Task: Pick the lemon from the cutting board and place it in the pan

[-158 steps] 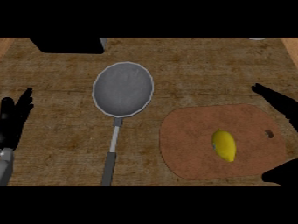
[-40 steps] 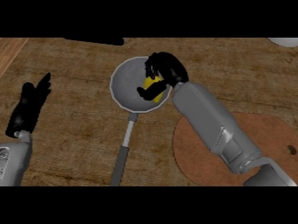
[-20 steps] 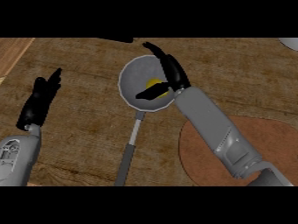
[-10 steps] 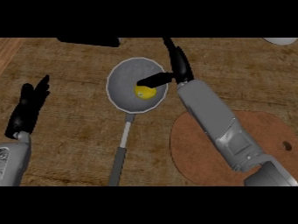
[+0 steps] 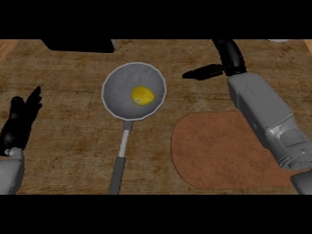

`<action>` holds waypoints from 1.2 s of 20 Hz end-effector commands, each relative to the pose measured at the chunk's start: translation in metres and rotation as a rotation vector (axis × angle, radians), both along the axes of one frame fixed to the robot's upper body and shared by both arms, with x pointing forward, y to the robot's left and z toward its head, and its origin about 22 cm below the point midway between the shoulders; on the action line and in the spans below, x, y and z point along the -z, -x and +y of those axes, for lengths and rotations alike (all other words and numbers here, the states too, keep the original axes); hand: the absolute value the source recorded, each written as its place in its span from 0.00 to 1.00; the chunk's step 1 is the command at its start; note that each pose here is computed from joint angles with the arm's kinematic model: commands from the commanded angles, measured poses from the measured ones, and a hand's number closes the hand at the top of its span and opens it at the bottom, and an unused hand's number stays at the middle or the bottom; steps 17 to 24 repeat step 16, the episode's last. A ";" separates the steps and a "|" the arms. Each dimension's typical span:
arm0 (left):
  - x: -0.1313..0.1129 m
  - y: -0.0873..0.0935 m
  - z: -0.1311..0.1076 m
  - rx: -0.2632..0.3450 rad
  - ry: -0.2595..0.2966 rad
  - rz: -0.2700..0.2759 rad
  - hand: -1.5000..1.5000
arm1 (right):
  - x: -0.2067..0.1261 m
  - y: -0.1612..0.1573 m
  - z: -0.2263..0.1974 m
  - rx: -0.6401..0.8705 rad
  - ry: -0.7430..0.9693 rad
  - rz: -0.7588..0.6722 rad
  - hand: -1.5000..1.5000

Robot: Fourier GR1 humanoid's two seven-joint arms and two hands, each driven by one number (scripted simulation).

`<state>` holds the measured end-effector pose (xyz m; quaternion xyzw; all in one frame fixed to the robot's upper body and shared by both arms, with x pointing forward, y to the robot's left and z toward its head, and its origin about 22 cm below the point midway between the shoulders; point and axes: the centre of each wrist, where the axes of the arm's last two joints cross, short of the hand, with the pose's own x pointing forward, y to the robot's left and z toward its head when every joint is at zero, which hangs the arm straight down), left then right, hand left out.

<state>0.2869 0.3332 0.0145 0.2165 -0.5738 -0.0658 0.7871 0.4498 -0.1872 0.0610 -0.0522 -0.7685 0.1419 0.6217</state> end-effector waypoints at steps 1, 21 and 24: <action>0.005 0.003 -0.010 0.004 0.009 0.004 0.50 | -0.008 0.000 -0.064 -0.020 0.001 -0.012 0.00; 0.000 0.006 0.004 0.001 -0.003 -0.002 0.50 | -0.033 0.025 -0.188 -0.066 0.046 -0.007 0.00; 0.000 0.006 0.004 0.001 -0.003 -0.002 0.50 | -0.033 0.025 -0.188 -0.066 0.046 -0.007 0.00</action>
